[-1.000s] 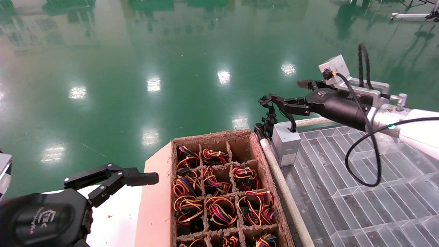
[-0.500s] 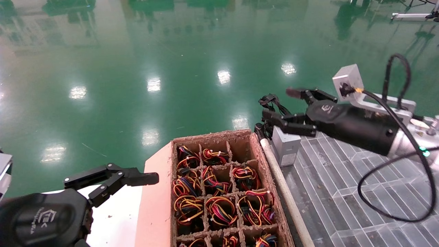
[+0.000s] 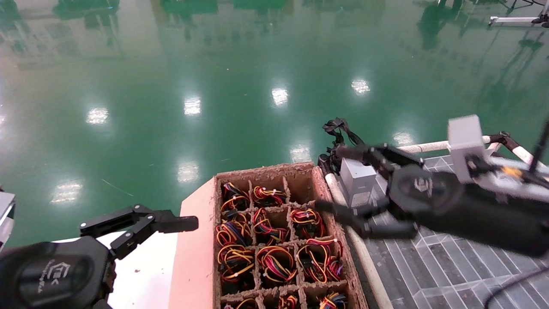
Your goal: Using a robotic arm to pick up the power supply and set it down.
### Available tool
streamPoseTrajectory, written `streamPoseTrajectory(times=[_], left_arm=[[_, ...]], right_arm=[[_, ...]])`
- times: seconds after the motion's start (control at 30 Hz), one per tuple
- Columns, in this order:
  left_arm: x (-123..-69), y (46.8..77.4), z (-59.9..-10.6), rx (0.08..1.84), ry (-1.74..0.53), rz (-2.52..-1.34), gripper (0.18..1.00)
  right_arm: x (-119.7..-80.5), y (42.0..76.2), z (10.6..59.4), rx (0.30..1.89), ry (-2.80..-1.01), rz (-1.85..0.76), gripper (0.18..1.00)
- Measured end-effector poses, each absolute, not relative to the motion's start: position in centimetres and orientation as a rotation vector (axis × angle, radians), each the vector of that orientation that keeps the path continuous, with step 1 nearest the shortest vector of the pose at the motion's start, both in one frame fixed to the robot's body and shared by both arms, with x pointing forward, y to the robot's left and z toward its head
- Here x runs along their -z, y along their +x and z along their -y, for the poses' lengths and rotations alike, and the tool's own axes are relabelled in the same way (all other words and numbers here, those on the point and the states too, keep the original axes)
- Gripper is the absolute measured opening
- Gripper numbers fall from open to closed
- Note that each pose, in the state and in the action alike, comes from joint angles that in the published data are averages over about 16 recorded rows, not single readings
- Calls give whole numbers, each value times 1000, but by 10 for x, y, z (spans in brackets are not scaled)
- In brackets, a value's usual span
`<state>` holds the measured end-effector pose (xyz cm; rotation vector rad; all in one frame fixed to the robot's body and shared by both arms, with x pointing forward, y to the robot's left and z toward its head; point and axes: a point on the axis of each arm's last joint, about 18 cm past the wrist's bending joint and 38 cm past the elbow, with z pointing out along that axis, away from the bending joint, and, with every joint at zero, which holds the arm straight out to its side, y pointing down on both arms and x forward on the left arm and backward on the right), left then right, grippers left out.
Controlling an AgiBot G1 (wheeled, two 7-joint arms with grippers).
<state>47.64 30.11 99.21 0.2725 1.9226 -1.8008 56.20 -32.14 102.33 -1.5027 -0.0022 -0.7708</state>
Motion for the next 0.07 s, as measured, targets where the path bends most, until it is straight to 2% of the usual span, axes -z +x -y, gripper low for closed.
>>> streamPoseTrajectory(times=[0.07], left_arm=[[-992, 476, -301, 1801, 272, -1923, 1001]], right_arm=[[-1021, 555, 320, 755, -1509, 20, 1000]])
